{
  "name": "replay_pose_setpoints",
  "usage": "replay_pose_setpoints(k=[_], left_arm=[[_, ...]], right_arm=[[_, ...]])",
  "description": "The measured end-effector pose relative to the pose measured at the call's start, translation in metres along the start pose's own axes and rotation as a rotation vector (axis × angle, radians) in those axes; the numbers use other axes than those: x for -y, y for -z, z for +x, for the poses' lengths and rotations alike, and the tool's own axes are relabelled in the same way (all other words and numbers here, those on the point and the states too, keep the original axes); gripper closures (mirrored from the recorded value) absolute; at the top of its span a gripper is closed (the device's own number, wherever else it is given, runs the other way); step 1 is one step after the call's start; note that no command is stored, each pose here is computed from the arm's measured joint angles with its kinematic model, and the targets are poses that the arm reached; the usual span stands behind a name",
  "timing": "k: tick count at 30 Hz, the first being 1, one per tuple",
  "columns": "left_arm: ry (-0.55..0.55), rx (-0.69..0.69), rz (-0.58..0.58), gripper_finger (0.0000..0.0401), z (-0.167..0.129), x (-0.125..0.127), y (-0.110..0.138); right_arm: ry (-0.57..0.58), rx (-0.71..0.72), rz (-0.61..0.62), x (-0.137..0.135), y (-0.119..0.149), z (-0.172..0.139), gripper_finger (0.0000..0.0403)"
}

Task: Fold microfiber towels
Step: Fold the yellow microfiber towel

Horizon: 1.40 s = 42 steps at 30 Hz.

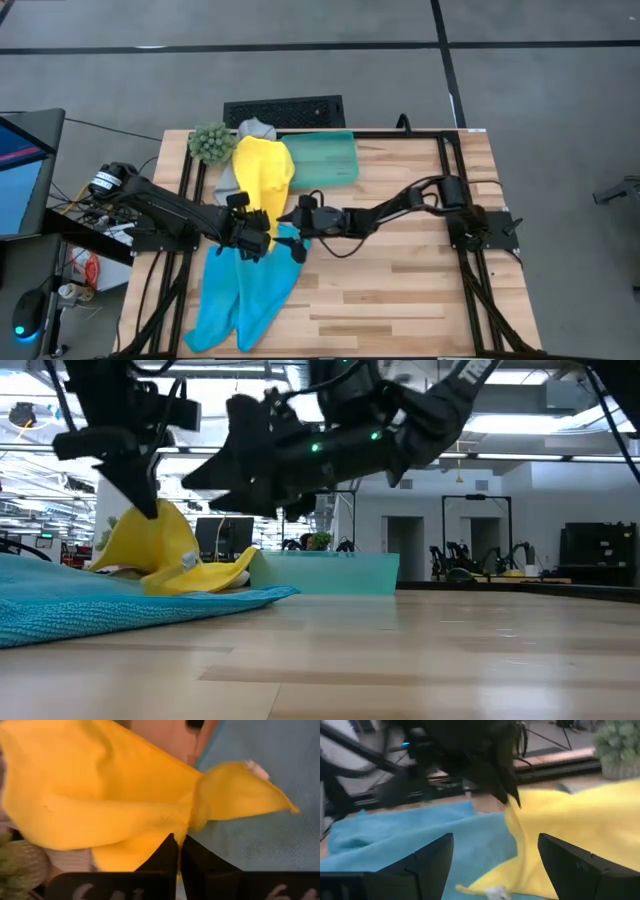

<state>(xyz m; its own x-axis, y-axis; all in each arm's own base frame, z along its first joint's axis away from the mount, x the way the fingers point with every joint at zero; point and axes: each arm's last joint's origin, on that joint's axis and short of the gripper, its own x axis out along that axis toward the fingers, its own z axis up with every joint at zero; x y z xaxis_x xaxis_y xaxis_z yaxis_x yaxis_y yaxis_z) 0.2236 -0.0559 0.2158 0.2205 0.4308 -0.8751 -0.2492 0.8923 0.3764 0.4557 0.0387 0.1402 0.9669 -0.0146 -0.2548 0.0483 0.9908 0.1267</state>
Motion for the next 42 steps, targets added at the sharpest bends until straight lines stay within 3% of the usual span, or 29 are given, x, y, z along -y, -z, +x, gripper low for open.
replay_pose_setpoints(k=[11, 24, 33, 42], left_arm=[[-0.108, 0.094, 0.048, 0.0401, -0.016, -0.009, -0.016], [-0.125, 0.095, 0.031, 0.0401, -0.013, -0.015, -0.019], [-0.137, 0.102, 0.031, 0.0401, -0.013, -0.015, -0.02], [-0.144, 0.11, 0.034, 0.0401, -0.013, -0.015, -0.02]], right_arm=[[0.02, -0.013, 0.073, 0.004, 0.001, 0.002, 0.0088], [0.213, 0.023, 0.067, -0.011, 0.004, -0.002, 0.0088], [0.238, 0.054, 0.077, -0.024, 0.004, -0.004, 0.0088], [0.24, -0.013, 0.061, -0.038, 0.035, 0.028, 0.0088]])
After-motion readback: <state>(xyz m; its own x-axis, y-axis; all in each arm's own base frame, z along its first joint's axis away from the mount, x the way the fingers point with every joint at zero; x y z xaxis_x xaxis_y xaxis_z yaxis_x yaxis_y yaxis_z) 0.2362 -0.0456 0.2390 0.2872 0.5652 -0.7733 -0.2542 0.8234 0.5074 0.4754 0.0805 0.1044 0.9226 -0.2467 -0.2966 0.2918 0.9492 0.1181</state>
